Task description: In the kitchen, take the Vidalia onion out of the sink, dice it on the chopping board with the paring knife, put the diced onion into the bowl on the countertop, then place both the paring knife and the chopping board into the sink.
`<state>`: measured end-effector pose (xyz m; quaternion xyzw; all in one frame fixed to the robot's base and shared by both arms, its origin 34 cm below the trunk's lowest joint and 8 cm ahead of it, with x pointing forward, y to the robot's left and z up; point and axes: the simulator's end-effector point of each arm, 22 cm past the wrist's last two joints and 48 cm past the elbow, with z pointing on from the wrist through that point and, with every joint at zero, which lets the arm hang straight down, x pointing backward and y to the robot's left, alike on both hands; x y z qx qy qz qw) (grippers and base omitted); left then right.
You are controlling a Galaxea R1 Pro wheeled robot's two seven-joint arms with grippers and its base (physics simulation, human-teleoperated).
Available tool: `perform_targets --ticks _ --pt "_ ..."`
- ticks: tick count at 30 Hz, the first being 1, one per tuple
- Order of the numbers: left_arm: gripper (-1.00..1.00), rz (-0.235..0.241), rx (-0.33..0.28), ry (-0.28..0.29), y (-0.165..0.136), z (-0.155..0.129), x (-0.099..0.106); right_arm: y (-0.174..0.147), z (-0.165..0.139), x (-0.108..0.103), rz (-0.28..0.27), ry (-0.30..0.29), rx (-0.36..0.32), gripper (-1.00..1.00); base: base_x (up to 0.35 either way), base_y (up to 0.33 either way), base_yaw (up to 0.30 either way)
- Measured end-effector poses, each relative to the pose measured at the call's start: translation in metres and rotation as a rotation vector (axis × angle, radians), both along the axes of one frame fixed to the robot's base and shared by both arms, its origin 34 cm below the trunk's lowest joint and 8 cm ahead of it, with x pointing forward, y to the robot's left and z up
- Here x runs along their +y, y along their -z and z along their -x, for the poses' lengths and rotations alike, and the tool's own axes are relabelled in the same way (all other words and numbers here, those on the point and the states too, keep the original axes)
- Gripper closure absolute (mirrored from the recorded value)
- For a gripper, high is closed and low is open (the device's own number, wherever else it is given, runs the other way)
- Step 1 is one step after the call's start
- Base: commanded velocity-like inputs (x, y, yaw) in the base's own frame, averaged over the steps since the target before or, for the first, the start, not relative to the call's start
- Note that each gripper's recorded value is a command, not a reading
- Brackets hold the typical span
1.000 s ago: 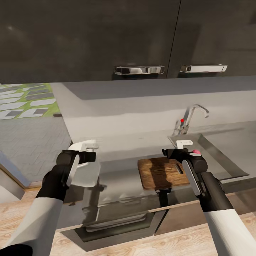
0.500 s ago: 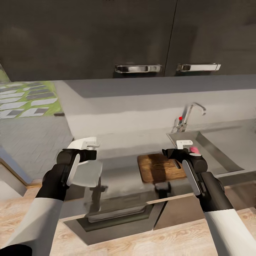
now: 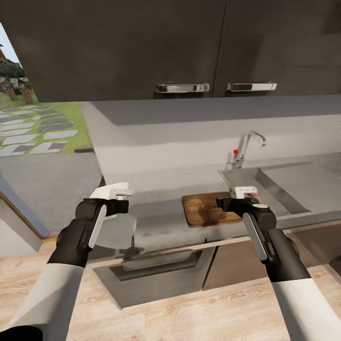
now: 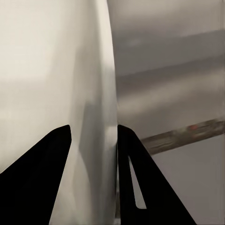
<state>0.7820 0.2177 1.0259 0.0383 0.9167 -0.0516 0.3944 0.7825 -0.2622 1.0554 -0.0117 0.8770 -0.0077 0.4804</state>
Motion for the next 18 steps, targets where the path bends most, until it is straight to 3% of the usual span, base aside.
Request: perform_targets --ticks 8,18 --pt "1.00 0.000 0.000 0.000 0.0001 0.0002 0.0000 0.0001 0.0002 0.0000 0.000 0.000 0.001 -1.00 -0.022 0.000 -0.023" --pt "1.00 0.001 -0.001 0.001 -0.0002 0.0000 -0.0003 -0.0001 0.0002 -0.0001 0.000 0.000 0.000 -1.00 -0.003 0.000 -0.191"
